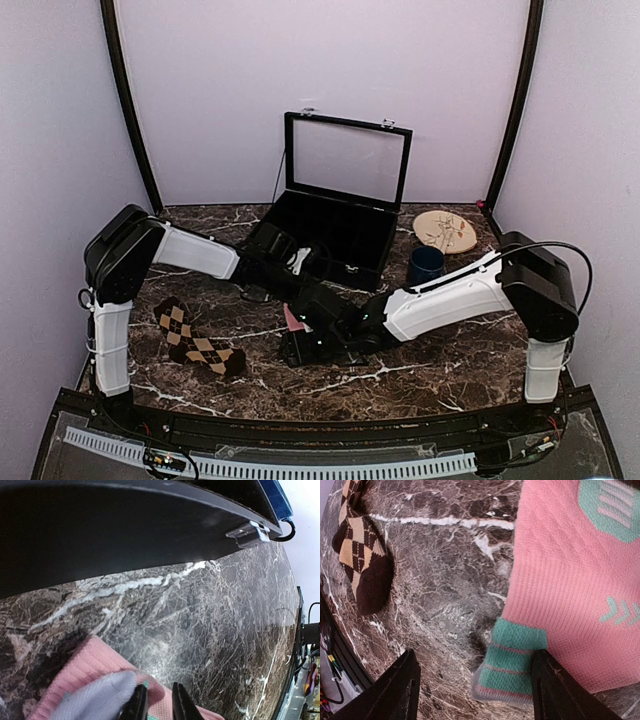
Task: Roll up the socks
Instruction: Rotate the sock at the center of the board.
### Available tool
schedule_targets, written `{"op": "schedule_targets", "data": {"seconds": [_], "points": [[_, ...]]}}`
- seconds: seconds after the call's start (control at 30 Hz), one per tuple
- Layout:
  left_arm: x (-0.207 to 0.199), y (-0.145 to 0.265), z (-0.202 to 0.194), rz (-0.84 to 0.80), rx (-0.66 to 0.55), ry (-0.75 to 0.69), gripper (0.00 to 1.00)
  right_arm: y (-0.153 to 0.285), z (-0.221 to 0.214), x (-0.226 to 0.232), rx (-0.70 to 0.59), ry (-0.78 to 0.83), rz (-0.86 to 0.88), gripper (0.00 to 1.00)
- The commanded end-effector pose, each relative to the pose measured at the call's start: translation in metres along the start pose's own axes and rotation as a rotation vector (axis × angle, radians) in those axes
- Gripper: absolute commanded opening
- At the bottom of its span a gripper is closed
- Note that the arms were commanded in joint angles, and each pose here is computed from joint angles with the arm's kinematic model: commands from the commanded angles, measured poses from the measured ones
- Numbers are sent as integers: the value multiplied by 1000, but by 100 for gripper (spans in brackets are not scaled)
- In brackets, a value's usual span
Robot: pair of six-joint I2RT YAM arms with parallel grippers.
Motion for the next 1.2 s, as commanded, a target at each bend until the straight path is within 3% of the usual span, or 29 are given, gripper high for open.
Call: {"op": "schedule_targets", "data": {"seconds": [0.0, 0.47, 0.7, 0.87, 0.93, 1.03, 1.17], "points": [[-6, 17, 2, 38, -14, -22, 22, 17, -8, 15, 9, 170, 20, 73], [-33, 69, 34, 83, -172, -87, 39, 72, 36, 65, -188, 494, 52, 78], [-36, 95, 22, 136, -218, -96, 42, 92, 35, 40, -178, 622, -141, 77], [-27, 93, -3, 152, -180, -64, 40, 108, 33, 0, -216, 596, -338, 77], [-24, 86, -12, 135, -154, -44, 37, 114, 38, -18, -245, 512, -378, 70], [-21, 79, -19, 111, -129, -18, 31, 116, 39, -45, -275, 384, -408, 45], [-23, 71, -22, 89, -109, -17, 28, 105, 39, -57, -265, 287, -309, 44]]}}
Point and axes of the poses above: each gripper's point midway between its finger pads, its own y axis back along the fingers, its own x axis along the line the jaws close on, z = x × y, the point moved 7 cm from there along y, back along the fingers, and after that the axes turned 6 degrees about -y, right-handed, at the moved point
